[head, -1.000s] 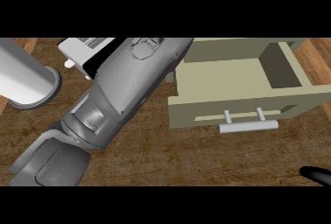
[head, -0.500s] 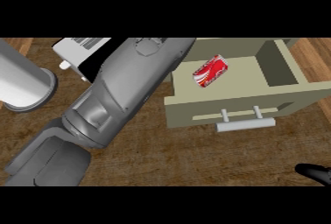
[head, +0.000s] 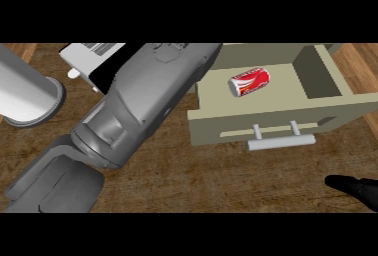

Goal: Pick up the can, place it into the drawer and close the drawer

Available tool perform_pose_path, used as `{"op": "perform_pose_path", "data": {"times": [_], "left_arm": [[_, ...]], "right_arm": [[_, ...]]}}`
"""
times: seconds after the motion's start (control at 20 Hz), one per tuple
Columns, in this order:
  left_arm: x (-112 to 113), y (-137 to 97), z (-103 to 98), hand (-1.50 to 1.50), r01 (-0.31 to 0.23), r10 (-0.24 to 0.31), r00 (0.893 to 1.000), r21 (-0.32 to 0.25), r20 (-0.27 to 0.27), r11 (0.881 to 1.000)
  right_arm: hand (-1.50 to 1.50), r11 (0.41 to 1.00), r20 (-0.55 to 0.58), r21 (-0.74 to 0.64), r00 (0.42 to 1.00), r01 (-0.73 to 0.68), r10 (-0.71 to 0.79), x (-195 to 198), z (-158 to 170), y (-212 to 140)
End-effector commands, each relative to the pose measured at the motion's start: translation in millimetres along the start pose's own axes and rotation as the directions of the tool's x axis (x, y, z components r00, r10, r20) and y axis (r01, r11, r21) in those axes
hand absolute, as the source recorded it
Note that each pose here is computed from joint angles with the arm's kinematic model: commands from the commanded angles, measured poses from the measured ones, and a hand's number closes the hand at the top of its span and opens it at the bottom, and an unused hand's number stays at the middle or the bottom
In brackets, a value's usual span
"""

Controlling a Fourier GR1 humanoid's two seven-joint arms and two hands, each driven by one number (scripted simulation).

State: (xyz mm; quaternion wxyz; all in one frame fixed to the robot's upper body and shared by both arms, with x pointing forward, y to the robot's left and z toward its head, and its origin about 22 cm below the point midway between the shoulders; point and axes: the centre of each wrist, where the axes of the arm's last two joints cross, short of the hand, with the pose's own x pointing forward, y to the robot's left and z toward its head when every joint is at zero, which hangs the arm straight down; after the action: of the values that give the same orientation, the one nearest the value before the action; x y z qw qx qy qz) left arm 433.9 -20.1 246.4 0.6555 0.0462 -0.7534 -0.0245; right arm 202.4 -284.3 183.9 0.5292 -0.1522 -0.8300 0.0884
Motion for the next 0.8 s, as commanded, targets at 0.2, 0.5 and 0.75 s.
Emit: {"op": "perform_pose_path", "data": {"times": [0.2, 0.5, 0.75], "left_arm": [[16, -3, 0, -1.50, -0.077, 0.077, 0.997, -0.001, -0.004, 0.997], [12, -1, -2, -1.50, -0.088, 0.088, 0.996, 0.018, 0.015, 0.996], [17, -2, -4, -1.50, -0.044, 0.044, 0.998, 0.015, 0.038, 0.999]], "right_arm": [[-1.50, 0.957, 0.071, 0.090, 0.961, -0.274, 0.268, -8, -20, 7], [-1.50, 0.891, 0.146, 0.115, 0.895, -0.439, 0.422, -17, -36, 38], [-1.50, 0.820, 0.161, 0.145, 0.831, -0.553, 0.532, -36, -66, 66]]}}
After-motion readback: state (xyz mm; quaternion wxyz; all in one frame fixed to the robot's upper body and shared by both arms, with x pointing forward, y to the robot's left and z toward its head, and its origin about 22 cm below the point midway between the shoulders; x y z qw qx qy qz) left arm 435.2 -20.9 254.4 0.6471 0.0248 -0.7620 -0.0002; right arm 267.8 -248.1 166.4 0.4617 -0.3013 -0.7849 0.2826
